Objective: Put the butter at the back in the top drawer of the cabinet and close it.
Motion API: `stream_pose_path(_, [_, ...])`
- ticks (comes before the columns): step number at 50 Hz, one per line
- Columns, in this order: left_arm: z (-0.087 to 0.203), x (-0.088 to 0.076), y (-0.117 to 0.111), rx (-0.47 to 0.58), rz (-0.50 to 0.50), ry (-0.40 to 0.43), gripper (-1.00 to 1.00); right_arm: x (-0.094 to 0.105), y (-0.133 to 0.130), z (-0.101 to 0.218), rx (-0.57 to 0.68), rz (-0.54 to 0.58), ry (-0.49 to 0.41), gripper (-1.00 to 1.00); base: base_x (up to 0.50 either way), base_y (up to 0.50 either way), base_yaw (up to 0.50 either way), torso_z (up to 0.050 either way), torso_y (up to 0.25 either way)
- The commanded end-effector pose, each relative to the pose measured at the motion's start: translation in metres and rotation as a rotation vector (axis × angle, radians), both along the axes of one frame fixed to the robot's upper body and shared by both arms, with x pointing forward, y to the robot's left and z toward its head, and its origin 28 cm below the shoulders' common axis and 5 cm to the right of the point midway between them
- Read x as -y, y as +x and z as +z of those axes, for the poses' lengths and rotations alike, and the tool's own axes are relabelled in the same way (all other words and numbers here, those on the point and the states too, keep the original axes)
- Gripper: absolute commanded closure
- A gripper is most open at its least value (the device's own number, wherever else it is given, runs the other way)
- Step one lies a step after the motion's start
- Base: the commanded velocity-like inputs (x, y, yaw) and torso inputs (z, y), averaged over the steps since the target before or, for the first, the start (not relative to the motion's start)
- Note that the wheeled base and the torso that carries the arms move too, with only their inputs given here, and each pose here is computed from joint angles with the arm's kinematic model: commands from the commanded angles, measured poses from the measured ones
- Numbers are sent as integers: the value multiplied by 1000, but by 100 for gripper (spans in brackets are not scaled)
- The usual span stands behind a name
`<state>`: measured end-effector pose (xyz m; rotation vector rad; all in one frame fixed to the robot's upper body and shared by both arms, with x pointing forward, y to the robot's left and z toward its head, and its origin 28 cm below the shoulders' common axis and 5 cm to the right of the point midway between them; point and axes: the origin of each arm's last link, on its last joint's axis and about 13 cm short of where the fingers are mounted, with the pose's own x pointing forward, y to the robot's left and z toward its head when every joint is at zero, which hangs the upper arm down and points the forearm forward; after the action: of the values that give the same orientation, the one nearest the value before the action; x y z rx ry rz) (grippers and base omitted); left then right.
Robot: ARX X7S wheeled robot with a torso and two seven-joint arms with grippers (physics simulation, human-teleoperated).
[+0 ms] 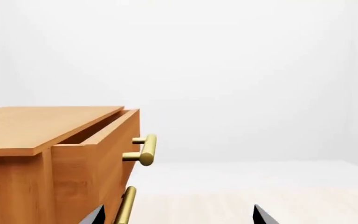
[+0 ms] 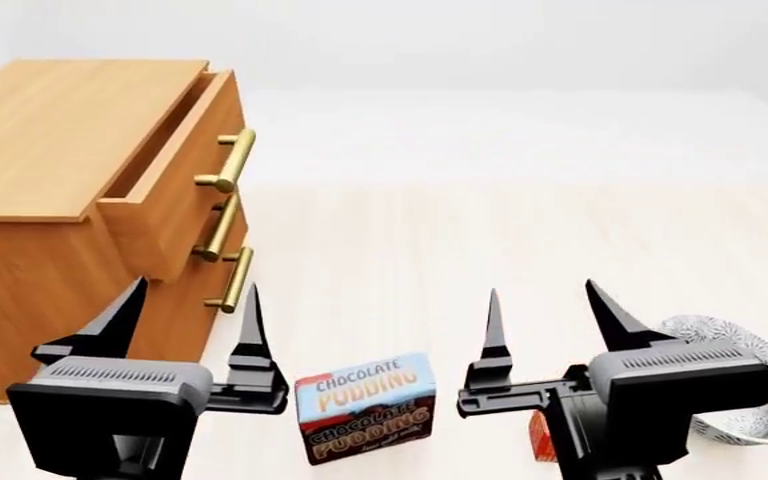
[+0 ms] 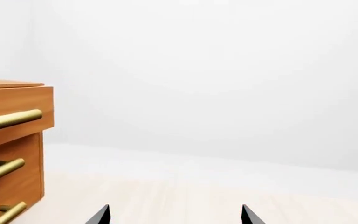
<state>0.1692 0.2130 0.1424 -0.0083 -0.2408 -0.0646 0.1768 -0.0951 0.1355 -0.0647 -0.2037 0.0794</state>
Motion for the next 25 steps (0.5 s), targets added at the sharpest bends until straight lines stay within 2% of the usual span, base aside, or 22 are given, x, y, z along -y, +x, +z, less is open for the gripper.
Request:
stream_pose_path(1, [0, 0, -1, 0, 1, 0, -100, 0, -1, 0, 7, -4, 1, -100, 336, 0, 0, 0, 18])
stream_pose_path(13, [0, 0, -4, 3, -8, 4, -100, 0, -10, 0, 30, -9, -16, -100, 2, 0, 0, 0, 0])
stream_pose_path(25, [15, -1, -19, 35, -8, 12, -100, 6, -17, 1, 47, -27, -7, -100, 0, 0, 0, 0, 0])
